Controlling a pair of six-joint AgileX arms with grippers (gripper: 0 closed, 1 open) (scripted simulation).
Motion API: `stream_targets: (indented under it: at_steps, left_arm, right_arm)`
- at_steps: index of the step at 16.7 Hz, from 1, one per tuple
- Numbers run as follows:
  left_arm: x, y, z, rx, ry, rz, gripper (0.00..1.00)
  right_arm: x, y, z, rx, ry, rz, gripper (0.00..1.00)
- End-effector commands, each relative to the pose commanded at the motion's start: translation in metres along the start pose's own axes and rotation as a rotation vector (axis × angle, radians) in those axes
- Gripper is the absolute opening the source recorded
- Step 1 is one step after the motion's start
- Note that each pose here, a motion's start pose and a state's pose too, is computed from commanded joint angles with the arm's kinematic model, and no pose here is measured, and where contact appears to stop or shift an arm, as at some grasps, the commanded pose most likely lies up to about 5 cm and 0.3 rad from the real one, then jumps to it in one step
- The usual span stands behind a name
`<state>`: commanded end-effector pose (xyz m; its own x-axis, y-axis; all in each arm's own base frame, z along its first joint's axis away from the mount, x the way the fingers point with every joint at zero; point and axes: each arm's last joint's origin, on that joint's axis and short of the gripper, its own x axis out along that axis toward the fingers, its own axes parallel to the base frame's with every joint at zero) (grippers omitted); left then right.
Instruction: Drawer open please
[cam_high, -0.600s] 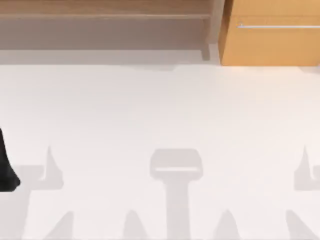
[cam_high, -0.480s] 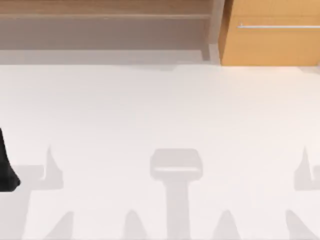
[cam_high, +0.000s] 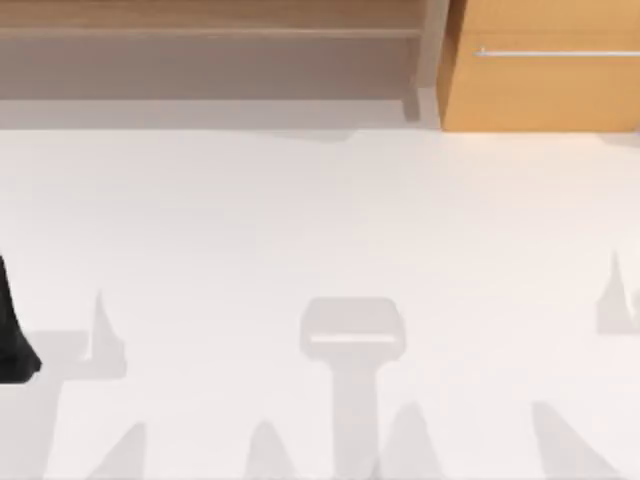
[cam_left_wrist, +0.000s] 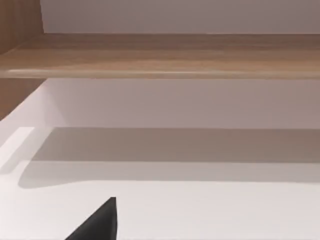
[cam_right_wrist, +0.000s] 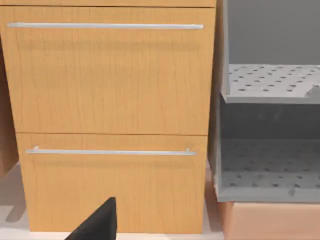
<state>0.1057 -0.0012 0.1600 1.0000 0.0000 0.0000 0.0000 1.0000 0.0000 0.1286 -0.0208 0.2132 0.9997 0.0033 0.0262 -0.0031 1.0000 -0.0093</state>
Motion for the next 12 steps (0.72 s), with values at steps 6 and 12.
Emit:
stream_targets:
  at_steps: [6,12]
  left_arm:
    - [0.0,0.0,0.0,0.0,0.0,0.0,1.0]
    - [0.0,0.0,0.0,0.0,0.0,0.0,1.0]
  right_arm:
    - [0.053,-0.05,0.032,0.006,0.025,-0.005,1.0]
    - [0.085,-0.098,0.035,0.01,0.028,-0.004,1.0]
